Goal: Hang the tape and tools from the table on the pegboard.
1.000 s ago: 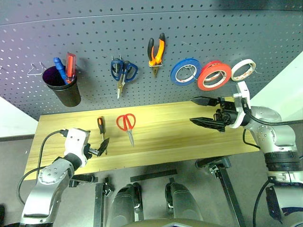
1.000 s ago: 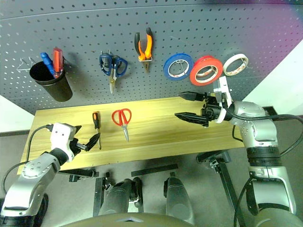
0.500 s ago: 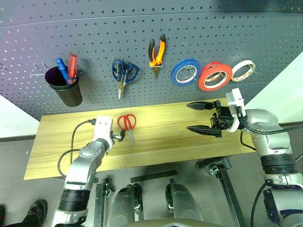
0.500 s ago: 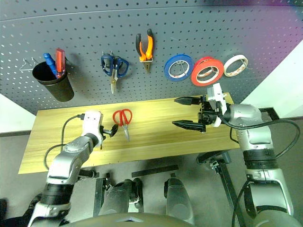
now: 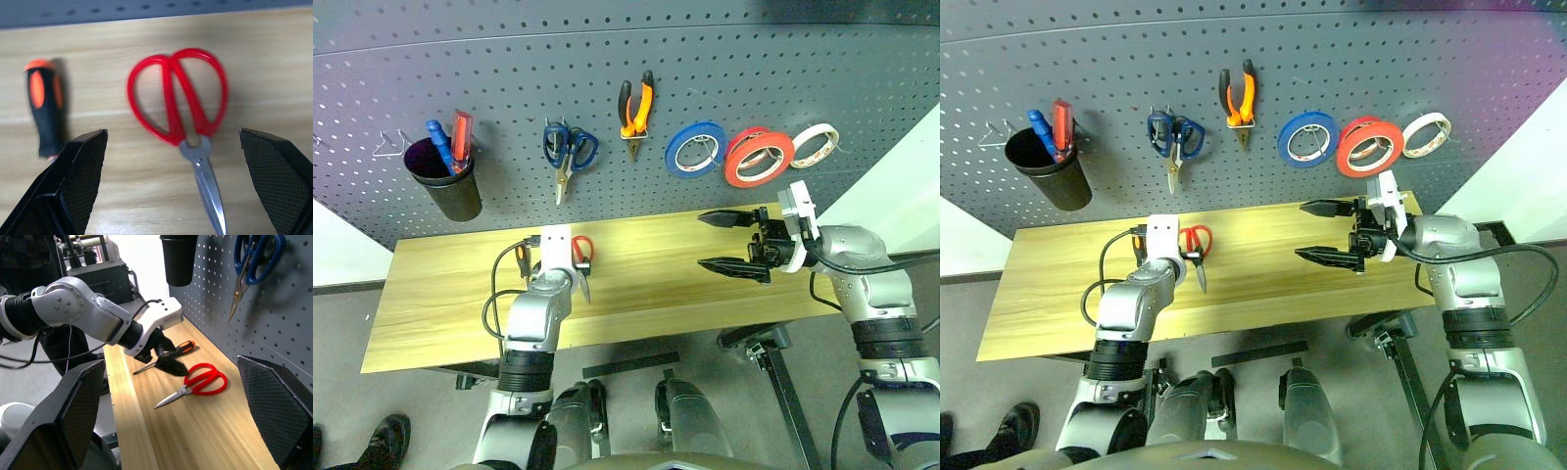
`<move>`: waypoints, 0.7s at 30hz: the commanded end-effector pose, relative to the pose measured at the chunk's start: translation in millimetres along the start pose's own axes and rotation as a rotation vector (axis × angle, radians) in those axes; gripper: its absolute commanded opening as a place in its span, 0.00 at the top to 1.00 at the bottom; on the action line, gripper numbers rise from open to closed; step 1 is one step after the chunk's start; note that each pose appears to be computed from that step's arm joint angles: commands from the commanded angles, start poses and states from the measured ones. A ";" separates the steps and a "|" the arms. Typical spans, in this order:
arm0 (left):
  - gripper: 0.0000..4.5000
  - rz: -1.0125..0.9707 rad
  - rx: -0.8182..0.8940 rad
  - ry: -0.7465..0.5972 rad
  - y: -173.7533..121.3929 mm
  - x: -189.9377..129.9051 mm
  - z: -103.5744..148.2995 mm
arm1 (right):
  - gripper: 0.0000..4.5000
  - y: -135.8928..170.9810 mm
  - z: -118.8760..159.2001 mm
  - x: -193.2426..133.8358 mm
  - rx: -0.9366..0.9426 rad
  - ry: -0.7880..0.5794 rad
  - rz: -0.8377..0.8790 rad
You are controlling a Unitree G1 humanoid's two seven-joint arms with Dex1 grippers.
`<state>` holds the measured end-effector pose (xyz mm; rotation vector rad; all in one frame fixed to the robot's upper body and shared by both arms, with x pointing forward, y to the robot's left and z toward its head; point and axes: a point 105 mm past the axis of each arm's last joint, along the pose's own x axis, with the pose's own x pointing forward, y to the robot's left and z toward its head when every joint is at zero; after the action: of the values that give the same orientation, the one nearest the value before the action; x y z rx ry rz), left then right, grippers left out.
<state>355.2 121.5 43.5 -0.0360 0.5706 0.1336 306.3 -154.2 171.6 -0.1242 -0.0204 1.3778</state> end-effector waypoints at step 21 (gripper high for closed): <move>0.00 0.050 -0.169 0.119 -20.3 26.5 -16.2 | 0.00 6.2 19.3 -5.9 -0.035 -0.008 0.006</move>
<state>360.8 116.9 1.1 -0.1581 0.7256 0.2621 302.6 -153.4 176.4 -0.1162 -0.0076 1.3748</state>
